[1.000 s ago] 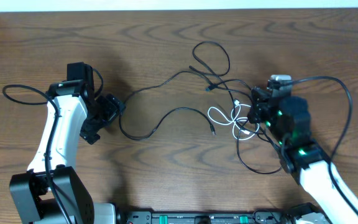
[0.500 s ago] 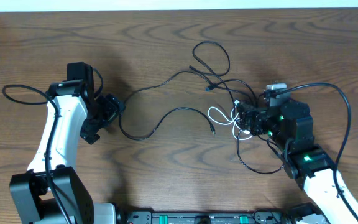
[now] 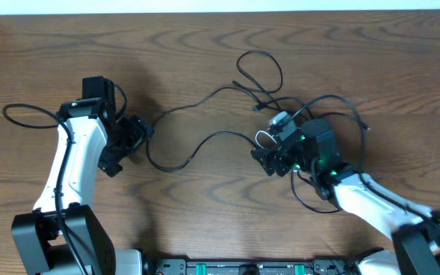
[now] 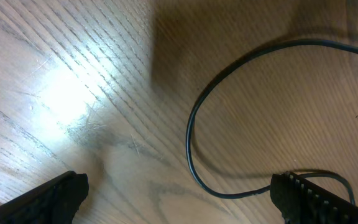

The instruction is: Untangle cables

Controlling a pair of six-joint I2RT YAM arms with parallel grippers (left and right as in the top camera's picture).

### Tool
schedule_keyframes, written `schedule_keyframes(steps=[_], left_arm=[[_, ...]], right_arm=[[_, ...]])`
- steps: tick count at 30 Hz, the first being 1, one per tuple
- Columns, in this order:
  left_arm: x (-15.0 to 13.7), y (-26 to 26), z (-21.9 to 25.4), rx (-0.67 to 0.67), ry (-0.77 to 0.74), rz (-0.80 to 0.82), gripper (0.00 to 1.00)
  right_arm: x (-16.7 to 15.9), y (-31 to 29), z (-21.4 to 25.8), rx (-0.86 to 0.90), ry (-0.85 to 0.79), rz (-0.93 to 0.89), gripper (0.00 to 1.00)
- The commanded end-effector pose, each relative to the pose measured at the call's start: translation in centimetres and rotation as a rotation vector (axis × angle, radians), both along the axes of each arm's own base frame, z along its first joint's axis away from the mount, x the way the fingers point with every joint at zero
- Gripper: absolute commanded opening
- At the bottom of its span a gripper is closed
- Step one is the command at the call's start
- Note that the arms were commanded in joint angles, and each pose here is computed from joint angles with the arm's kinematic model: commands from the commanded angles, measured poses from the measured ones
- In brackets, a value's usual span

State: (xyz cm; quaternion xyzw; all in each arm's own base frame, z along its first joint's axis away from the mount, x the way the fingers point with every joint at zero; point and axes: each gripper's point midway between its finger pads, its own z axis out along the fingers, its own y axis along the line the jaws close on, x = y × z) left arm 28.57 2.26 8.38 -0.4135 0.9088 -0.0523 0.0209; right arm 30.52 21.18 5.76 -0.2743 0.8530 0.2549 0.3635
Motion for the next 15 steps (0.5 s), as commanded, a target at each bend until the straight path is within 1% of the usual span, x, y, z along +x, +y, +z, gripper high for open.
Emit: schedule_keyframes(steps=[1, 3, 4, 5, 7, 9, 10, 12, 14, 15], left_arm=[[0.0, 0.4, 0.0, 0.02, 0.003, 0.011, 0.98], [0.0, 0.4, 0.0, 0.02, 0.003, 0.011, 0.98], [0.0, 0.4, 0.0, 0.02, 0.004, 0.011, 0.98], [0.0, 0.4, 0.0, 0.02, 0.003, 0.011, 0.98], [0.0, 0.4, 0.0, 0.02, 0.004, 0.011, 0.98], [0.0, 0.4, 0.0, 0.02, 0.003, 0.011, 0.98], [0.0, 0.4, 0.0, 0.02, 0.003, 0.011, 0.98], [0.0, 0.4, 0.0, 0.02, 0.003, 0.011, 0.98], [0.0, 0.4, 0.0, 0.02, 0.003, 0.011, 0.98], [0.0, 0.4, 0.0, 0.02, 0.003, 0.011, 0.98]], right_arm=[[-0.1, -0.4, -3.1, -0.079, 0.029, 0.011, 0.64], [0.2, -0.7, -3.6, -0.085, 0.034, -0.002, 0.38], [0.2, -0.7, -3.5, -0.082, 0.033, -0.005, 0.23], [0.4, -0.7, -3.2, -0.076, 0.027, -0.009, 0.01], [1.1, 0.1, -0.8, 0.011, 0.001, -0.042, 0.01], [1.4, 1.4, 2.6, 0.124, -0.056, -0.014, 0.01], [1.5, 2.5, 6.2, 0.221, -0.138, 0.032, 0.01], [1.2, 3.2, 12.5, 0.346, -0.297, 0.081, 0.01], [0.7, 3.0, 17.7, 0.418, -0.454, 0.094, 0.01], [0.2, 2.4, 21.2, 0.458, -0.567, 0.087, 0.01]])
